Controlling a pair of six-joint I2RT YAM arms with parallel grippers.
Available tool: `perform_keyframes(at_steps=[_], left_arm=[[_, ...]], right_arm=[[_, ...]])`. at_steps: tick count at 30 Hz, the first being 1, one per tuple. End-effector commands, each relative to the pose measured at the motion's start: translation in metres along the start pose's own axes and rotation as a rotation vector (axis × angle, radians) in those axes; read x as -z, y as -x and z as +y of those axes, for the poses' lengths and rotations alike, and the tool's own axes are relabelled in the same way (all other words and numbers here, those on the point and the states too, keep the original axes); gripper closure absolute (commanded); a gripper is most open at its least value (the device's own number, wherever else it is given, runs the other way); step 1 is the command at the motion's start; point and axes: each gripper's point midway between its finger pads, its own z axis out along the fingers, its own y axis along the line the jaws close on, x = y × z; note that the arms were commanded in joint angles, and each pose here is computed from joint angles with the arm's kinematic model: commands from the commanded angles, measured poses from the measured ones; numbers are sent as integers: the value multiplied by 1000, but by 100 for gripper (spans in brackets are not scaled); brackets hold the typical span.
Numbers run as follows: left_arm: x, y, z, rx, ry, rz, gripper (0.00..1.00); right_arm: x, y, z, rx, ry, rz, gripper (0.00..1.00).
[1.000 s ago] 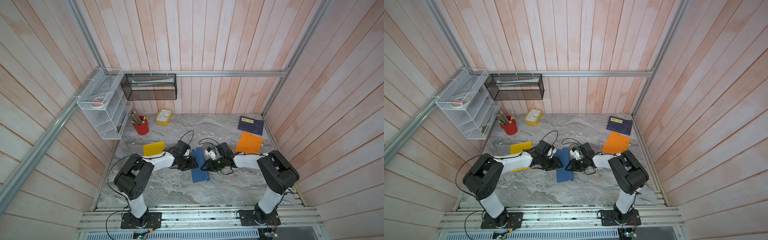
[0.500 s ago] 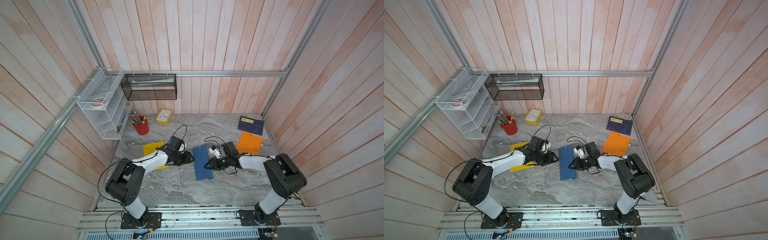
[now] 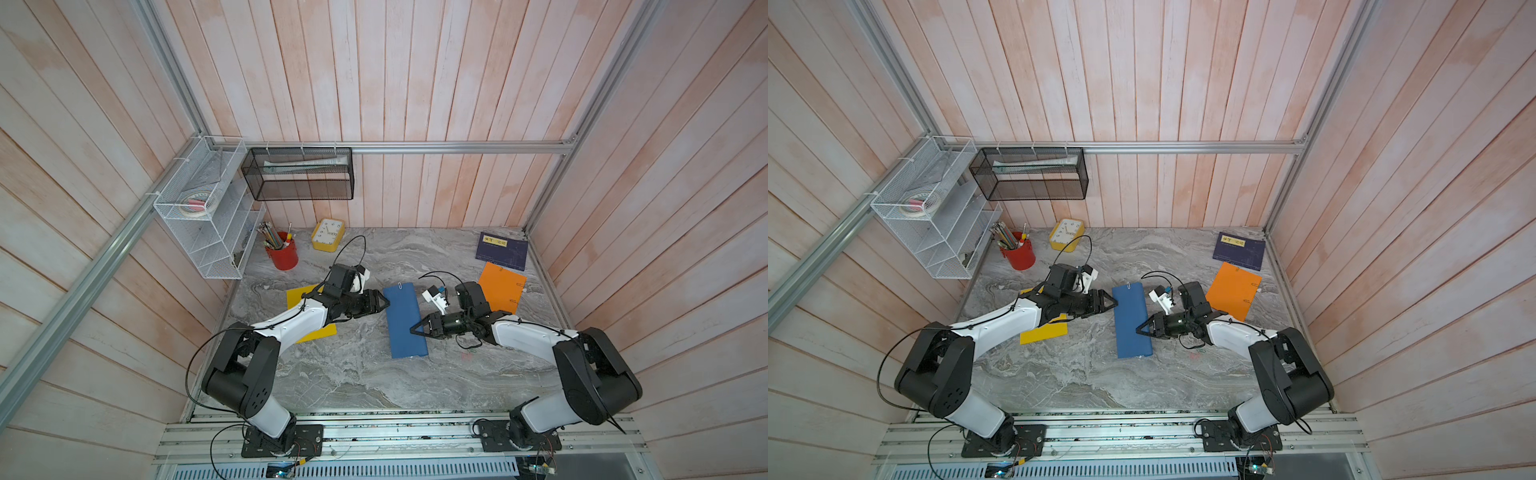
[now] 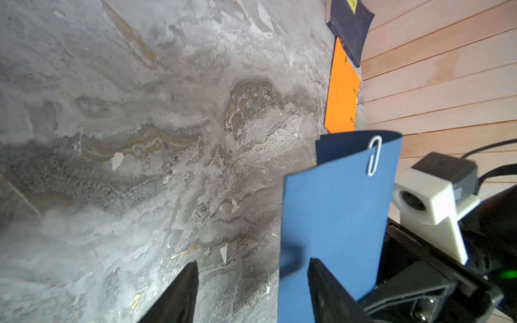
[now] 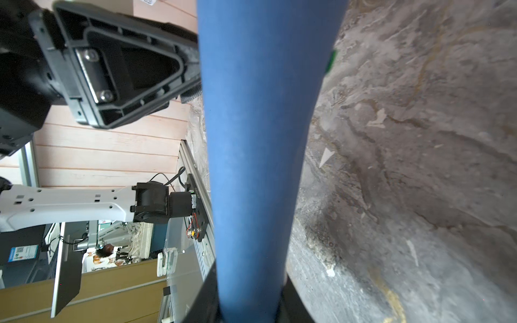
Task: Unclip the paperclips from the documents
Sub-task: Pick up the document from the center of the board.
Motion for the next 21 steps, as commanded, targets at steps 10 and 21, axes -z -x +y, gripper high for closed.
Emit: perform_keyframes(at_steps=[10,21], left_arm=[[17,18,-45,-82,-189,-63,37],[19,13,-49,-101,-209,-43,42]], right_arm=[[-3,-3,0,-13,37,16,73],[-8,2,0,-1,36,37,73]])
